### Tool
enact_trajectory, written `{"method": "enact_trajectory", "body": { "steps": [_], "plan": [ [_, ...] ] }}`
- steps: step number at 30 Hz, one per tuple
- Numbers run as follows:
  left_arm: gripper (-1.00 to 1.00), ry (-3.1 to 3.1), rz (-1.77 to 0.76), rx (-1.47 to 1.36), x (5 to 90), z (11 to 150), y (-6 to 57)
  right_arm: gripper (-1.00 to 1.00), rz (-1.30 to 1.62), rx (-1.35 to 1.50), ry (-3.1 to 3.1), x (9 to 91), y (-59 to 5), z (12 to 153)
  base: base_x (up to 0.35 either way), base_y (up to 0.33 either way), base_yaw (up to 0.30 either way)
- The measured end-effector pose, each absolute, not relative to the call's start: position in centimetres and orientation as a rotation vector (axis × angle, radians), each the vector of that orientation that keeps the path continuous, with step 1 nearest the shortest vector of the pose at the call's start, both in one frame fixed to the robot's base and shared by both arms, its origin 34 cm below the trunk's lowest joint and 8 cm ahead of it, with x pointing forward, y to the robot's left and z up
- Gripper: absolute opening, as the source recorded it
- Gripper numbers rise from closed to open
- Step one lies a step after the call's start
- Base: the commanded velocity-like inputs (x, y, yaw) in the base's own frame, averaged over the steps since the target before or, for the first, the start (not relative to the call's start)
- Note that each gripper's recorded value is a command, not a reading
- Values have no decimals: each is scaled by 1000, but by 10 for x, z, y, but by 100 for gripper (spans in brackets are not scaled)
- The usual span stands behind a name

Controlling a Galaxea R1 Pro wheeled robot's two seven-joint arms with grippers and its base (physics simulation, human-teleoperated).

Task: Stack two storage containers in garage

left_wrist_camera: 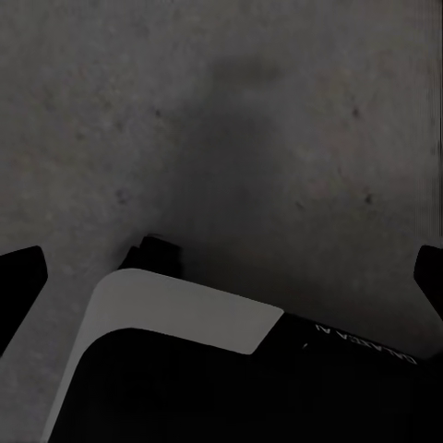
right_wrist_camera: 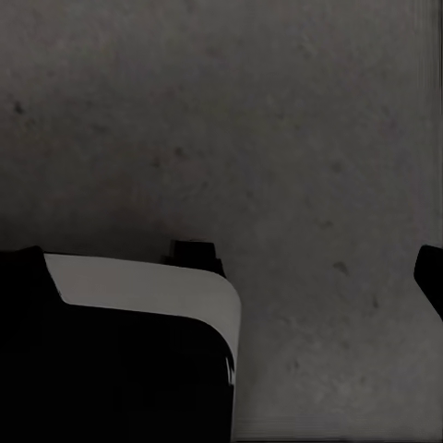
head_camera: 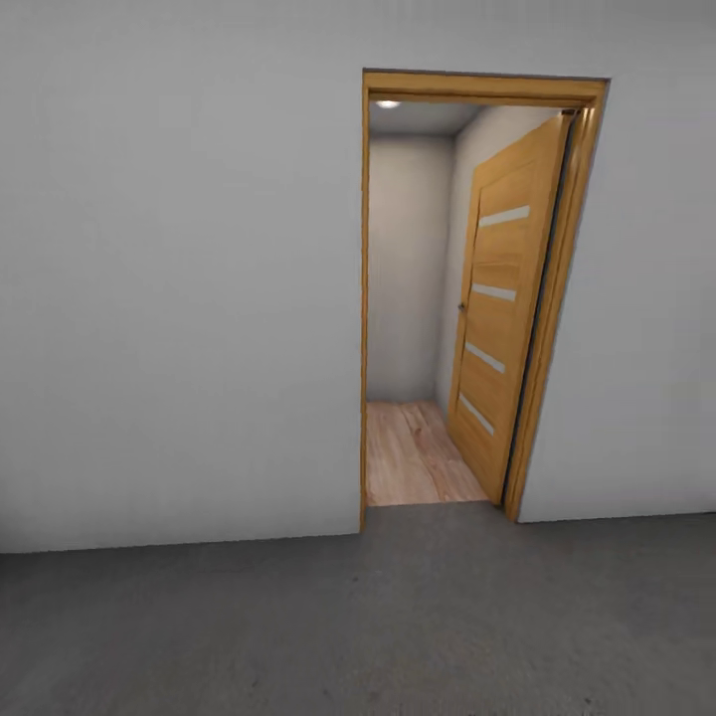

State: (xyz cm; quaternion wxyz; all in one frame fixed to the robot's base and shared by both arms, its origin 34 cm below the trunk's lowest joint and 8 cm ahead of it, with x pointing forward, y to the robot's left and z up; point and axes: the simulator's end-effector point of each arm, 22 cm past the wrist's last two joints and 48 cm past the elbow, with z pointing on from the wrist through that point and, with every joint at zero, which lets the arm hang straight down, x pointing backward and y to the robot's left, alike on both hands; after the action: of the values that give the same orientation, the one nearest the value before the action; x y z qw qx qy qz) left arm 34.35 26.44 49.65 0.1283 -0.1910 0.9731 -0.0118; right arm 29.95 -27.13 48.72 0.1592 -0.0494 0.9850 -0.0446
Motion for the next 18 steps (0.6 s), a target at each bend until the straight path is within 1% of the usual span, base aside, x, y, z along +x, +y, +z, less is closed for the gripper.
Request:
{"method": "enact_trajectory", "body": {
  "steps": [18],
  "plan": [
    [100, 2835, -44, -552, 343, 496, 259, 100, -136, -142, 2812, 300, -276, 488, 0, 0, -292]
  ]
}}
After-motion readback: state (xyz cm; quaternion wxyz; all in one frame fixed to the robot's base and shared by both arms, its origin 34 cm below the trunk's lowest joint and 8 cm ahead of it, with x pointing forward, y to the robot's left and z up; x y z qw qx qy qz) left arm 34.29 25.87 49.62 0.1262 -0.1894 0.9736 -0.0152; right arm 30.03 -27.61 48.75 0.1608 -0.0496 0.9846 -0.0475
